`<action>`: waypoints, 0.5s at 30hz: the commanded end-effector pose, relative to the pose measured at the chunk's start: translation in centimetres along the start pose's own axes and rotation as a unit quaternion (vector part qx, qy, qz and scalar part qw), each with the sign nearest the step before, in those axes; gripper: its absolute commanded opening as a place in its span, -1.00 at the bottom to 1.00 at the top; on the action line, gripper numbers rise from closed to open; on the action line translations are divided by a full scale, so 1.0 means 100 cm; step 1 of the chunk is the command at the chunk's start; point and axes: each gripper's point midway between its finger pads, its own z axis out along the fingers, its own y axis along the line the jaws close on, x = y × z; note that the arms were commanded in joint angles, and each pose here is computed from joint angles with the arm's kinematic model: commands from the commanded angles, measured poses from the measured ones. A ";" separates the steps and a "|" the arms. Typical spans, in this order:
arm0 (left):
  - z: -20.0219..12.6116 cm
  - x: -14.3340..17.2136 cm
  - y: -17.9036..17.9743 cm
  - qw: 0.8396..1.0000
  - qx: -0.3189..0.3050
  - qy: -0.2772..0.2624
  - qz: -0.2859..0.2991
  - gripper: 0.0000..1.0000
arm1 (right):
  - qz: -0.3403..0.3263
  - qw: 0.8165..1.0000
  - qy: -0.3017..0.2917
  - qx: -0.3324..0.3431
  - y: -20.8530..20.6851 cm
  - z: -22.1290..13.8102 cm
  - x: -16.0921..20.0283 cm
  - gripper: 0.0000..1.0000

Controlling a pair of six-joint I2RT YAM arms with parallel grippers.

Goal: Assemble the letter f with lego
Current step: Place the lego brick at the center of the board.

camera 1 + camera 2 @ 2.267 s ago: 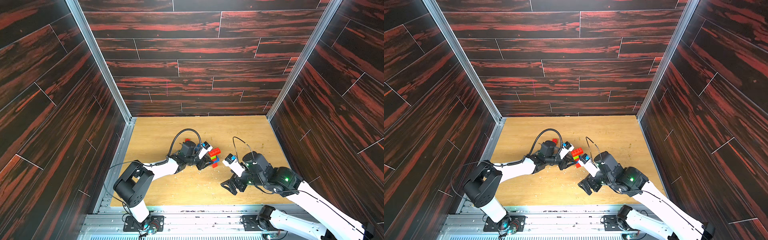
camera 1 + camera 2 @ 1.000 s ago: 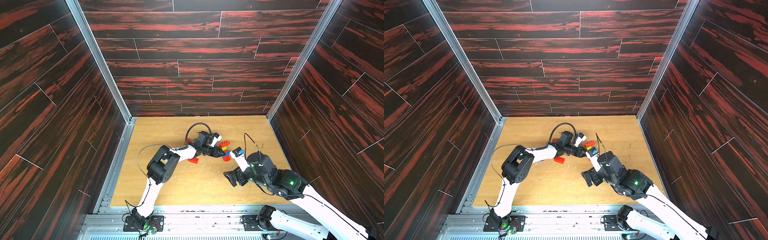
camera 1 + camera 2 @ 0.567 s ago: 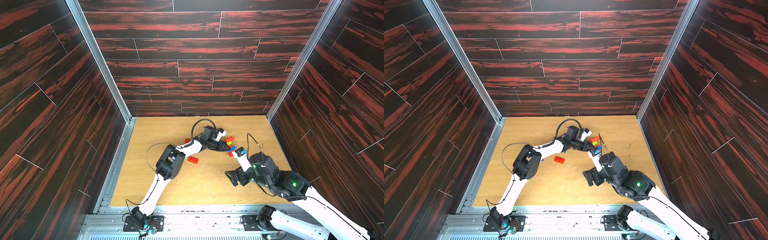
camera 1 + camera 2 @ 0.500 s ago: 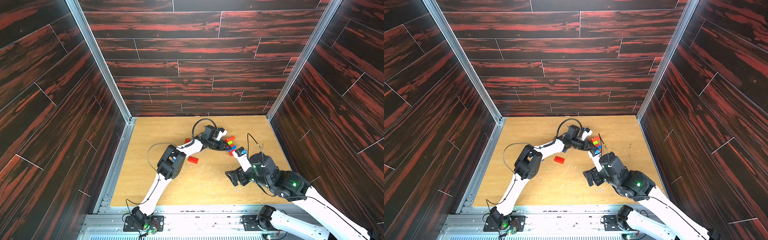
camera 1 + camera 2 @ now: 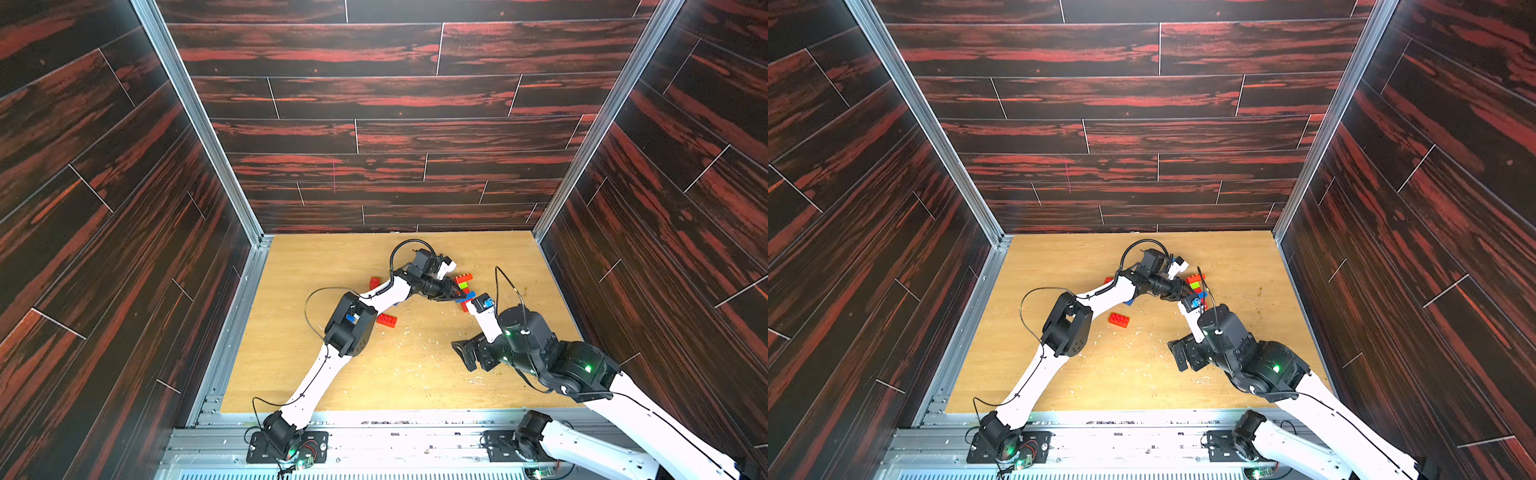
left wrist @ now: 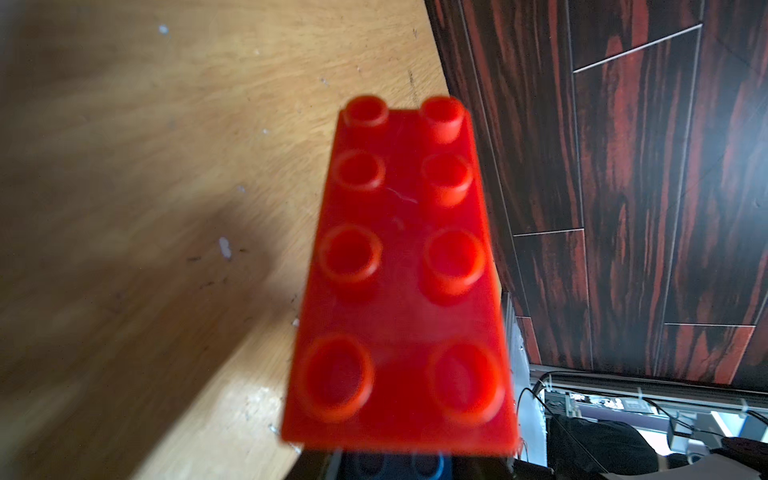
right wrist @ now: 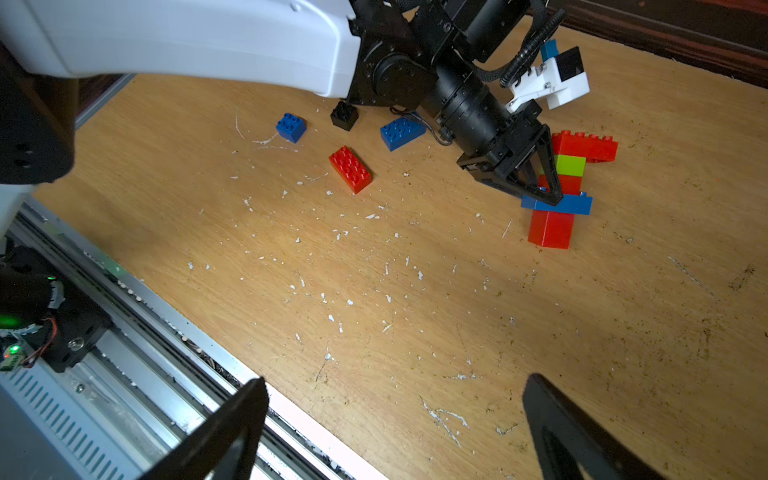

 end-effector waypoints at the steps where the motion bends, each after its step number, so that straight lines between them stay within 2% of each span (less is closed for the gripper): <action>1: -0.005 -0.010 -0.012 1.000 0.022 -0.002 -0.003 -0.49 | 0.000 1.000 -0.006 -0.003 0.003 -0.002 -0.006 0.97; 9: -0.008 -0.013 -0.004 0.999 0.040 -0.004 -0.033 -0.49 | 0.004 1.000 -0.004 -0.005 0.003 0.000 -0.005 0.97; 15: -0.012 -0.025 -0.005 0.996 0.068 -0.025 -0.051 -0.49 | 0.004 1.000 -0.005 -0.005 0.004 0.001 -0.006 0.97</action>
